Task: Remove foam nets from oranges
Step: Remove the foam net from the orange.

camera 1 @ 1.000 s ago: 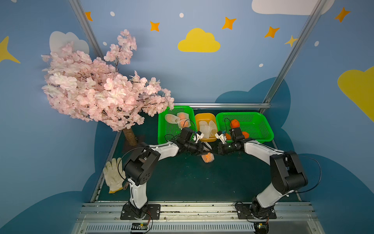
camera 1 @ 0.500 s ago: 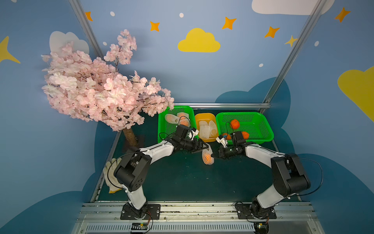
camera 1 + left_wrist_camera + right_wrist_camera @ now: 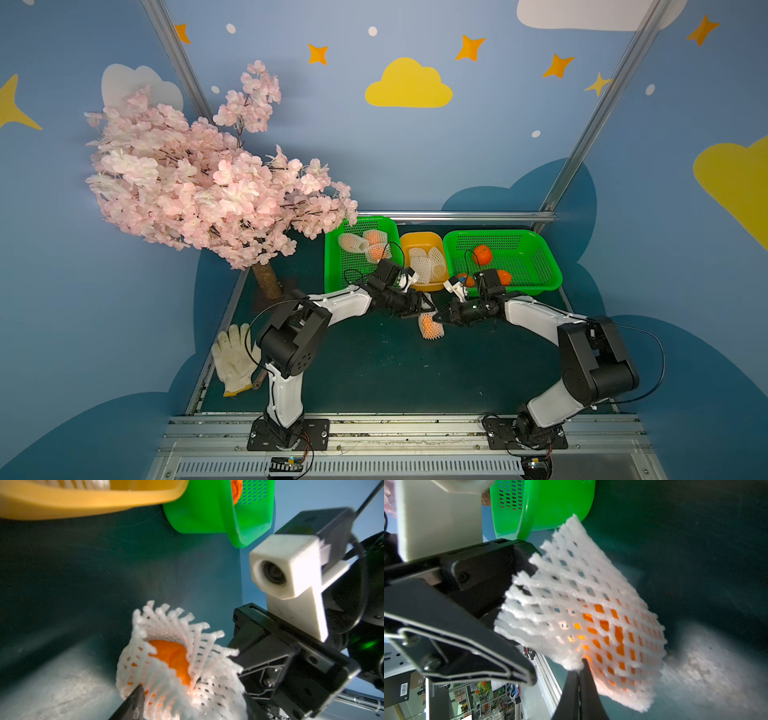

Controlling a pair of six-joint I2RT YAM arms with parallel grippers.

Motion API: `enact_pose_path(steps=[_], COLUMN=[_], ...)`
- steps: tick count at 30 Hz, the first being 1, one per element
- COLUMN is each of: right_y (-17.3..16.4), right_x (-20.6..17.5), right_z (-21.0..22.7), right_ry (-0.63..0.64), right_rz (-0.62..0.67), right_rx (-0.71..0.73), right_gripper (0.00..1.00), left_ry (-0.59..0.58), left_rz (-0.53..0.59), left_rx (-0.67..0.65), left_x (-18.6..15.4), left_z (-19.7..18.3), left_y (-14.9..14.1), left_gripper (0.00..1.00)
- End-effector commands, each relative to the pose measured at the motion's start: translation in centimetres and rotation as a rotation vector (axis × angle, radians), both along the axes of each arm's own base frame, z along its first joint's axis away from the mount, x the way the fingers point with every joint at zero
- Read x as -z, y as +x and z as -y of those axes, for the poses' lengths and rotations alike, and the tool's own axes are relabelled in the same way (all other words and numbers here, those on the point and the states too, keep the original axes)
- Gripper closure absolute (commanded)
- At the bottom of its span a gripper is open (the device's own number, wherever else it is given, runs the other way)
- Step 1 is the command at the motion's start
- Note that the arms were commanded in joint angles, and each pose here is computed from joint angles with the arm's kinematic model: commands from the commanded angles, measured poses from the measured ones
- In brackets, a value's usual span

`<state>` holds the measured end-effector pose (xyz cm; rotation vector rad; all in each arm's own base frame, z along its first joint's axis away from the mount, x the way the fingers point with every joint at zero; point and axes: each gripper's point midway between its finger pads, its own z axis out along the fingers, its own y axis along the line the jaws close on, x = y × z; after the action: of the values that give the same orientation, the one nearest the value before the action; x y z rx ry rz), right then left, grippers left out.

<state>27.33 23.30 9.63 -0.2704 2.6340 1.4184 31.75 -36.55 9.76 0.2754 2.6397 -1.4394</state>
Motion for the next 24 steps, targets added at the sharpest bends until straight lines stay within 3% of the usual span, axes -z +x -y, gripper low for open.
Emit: enact_pose_path(steps=[1, 7, 12, 16, 24], right_y=[0.2, 0.4, 0.2, 0.2, -0.2], right_x=[-1.7, -2.2, -3.0, -3.1, -4.3], right_z=[-0.3, -0.5, 0.4, 2.3, 3.4], right_ry=[0.049, 0.075, 0.043, -0.025, -0.006], right_rz=[0.025, 0.018, 0.036, 0.04, 0.087], right_rx=[-0.004, -0.006, -0.004, 0.023, 0.013], right_gripper=[1.0, 1.0, 0.85, 0.71, 0.5], left_ry=[0.061, 0.051, 0.026, 0.0, -0.078], left_rz=[-0.025, -0.016, -0.008, -0.011, -0.018], left_rx=[0.011, 0.052, 0.058, 0.061, 0.05], left_x=[1.3, 0.9, 0.0, -0.8, -3.1], left_z=[-0.6, 0.3, 0.4, 0.7, 1.6], left_y=[-0.3, -0.5, -0.8, -0.8, -0.3], left_gripper=[0.39, 0.63, 0.77, 0.83, 0.89])
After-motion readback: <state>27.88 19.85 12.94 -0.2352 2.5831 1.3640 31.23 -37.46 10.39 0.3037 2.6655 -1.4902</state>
